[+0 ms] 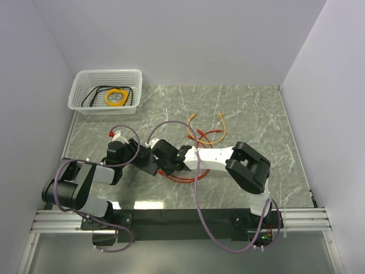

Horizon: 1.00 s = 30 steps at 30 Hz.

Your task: Insert the plug into the switch port

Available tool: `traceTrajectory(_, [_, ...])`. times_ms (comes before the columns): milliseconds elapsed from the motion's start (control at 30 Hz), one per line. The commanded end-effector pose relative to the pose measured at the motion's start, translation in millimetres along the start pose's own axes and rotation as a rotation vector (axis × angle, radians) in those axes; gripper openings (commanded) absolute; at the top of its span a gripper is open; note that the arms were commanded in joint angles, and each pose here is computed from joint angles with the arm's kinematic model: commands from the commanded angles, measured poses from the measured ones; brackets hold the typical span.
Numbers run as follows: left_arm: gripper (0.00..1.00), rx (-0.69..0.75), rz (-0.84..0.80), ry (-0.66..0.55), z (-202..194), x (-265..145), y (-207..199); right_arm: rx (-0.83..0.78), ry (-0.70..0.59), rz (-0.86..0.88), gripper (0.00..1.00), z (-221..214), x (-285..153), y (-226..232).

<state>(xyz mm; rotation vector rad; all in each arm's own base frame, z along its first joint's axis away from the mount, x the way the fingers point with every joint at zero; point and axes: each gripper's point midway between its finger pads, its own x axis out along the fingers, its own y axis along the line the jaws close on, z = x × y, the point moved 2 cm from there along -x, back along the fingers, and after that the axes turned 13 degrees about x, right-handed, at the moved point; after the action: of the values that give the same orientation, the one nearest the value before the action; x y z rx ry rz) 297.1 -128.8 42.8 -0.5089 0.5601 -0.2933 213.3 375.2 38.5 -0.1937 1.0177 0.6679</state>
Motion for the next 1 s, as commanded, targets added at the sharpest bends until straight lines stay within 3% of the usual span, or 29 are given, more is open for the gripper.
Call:
traceTrajectory(0, [0.46, 0.000, -0.108, 0.030, -6, -6, -20, -0.021, -0.216, 0.164, 0.00, 57, -20, 37])
traceTrajectory(533, [0.45, -0.001, -0.124, 0.036, -11, -13, -21, -0.009, -0.261, 0.167, 0.00, 84, -20, 34])
traceTrajectory(967, [0.45, -0.029, -0.138, 0.048, -18, -22, -24, -0.006, -0.253, 0.131, 0.00, 77, -13, 27])
